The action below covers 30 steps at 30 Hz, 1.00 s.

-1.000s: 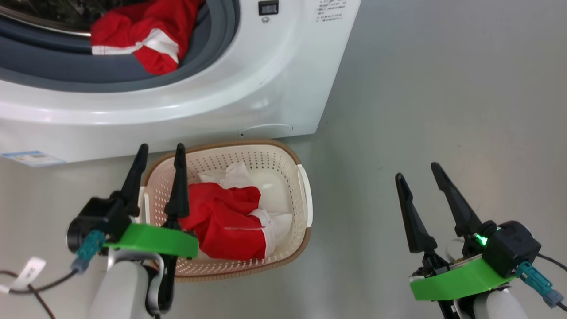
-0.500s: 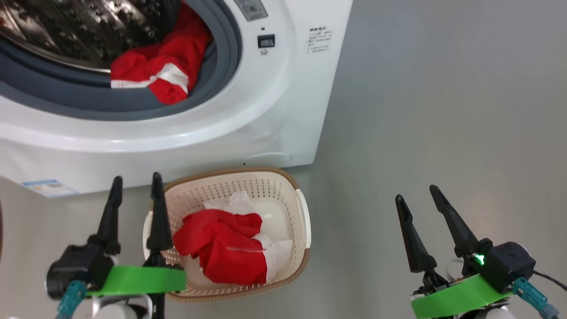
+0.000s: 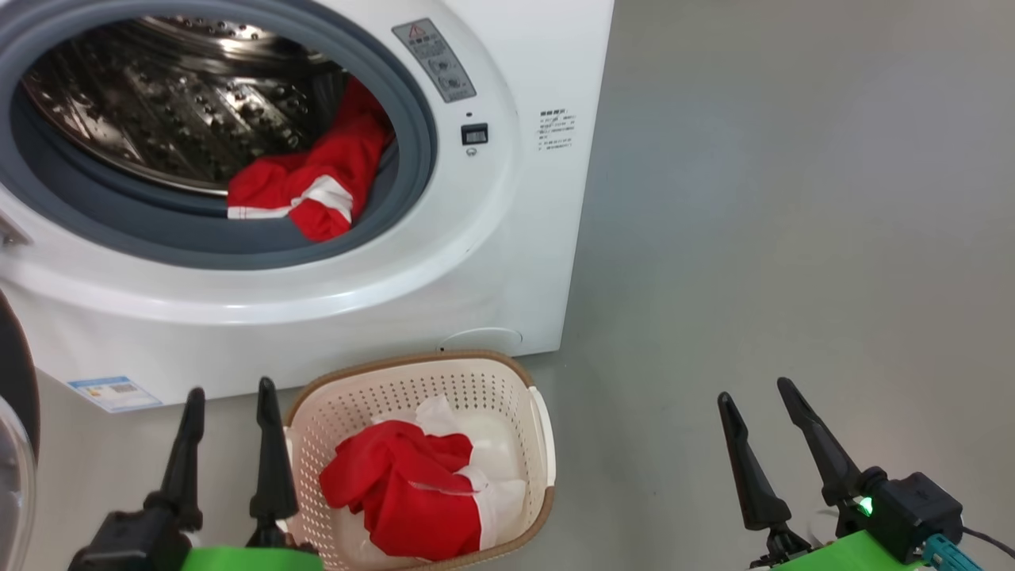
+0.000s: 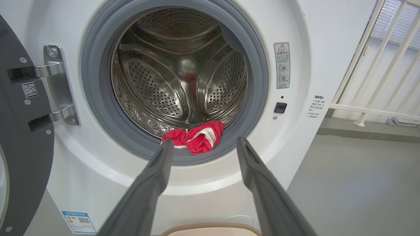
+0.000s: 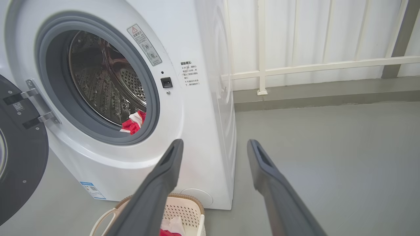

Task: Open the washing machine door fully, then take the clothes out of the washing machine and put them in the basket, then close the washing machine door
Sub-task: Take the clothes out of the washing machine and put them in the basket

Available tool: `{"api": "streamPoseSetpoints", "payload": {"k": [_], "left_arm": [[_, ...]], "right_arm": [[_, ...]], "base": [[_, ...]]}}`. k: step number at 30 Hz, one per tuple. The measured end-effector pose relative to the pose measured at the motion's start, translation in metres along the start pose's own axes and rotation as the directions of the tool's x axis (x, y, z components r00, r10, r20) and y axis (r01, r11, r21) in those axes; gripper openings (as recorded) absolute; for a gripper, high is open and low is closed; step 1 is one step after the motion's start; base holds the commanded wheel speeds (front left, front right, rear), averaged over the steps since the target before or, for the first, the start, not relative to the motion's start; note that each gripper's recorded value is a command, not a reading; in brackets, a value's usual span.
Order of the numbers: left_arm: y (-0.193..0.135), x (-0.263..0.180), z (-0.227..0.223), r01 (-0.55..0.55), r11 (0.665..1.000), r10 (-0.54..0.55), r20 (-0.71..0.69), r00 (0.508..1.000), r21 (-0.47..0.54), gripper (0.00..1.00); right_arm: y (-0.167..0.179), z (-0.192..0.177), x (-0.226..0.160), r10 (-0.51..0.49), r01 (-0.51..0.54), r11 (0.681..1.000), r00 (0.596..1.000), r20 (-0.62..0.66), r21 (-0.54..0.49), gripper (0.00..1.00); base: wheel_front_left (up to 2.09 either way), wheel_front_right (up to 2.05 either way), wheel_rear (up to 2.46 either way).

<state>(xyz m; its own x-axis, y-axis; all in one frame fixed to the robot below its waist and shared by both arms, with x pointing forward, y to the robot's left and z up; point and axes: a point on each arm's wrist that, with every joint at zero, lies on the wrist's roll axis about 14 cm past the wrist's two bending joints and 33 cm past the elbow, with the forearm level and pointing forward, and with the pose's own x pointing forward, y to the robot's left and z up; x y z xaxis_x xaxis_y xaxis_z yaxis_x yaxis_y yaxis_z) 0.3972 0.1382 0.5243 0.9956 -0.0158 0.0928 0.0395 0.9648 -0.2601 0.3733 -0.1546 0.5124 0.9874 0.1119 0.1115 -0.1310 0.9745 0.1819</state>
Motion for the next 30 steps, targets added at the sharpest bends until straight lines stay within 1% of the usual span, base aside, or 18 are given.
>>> {"api": "streamPoseSetpoints", "payload": {"k": [1,10,18,24,30], "left_arm": [[0.001,-0.008,0.001,-0.006,1.000,0.006,-0.008,1.000,0.002,1.00],[-0.001,-0.024,0.006,-0.008,1.000,0.008,-0.013,1.000,0.006,1.00],[-0.008,-0.040,0.006,0.022,1.000,-0.021,-0.040,0.999,0.022,1.00],[-0.016,-0.043,0.008,0.047,0.999,-0.046,-0.046,0.998,0.020,1.00],[-0.016,-0.043,0.004,0.046,0.999,-0.044,-0.057,0.997,0.025,1.00]], "right_arm": [[-0.002,0.004,-0.005,-0.007,0.007,1.000,1.000,0.009,-0.003,1.00],[-0.005,0.013,-0.019,-0.024,0.024,1.000,0.999,0.030,-0.008,1.00],[-0.004,0.023,-0.029,-0.026,0.027,1.000,0.998,0.059,-0.010,1.00],[-0.004,0.028,-0.035,-0.032,0.033,0.999,0.997,0.070,-0.012,1.00],[-0.007,0.028,-0.034,-0.038,0.039,0.999,0.997,0.070,-0.022,1.00]], "base": [[0.00,0.00,0.00],[0.00,0.00,0.00],[0.00,0.00,0.00],[0.00,0.00,0.00],[0.00,0.00,0.00]]}}
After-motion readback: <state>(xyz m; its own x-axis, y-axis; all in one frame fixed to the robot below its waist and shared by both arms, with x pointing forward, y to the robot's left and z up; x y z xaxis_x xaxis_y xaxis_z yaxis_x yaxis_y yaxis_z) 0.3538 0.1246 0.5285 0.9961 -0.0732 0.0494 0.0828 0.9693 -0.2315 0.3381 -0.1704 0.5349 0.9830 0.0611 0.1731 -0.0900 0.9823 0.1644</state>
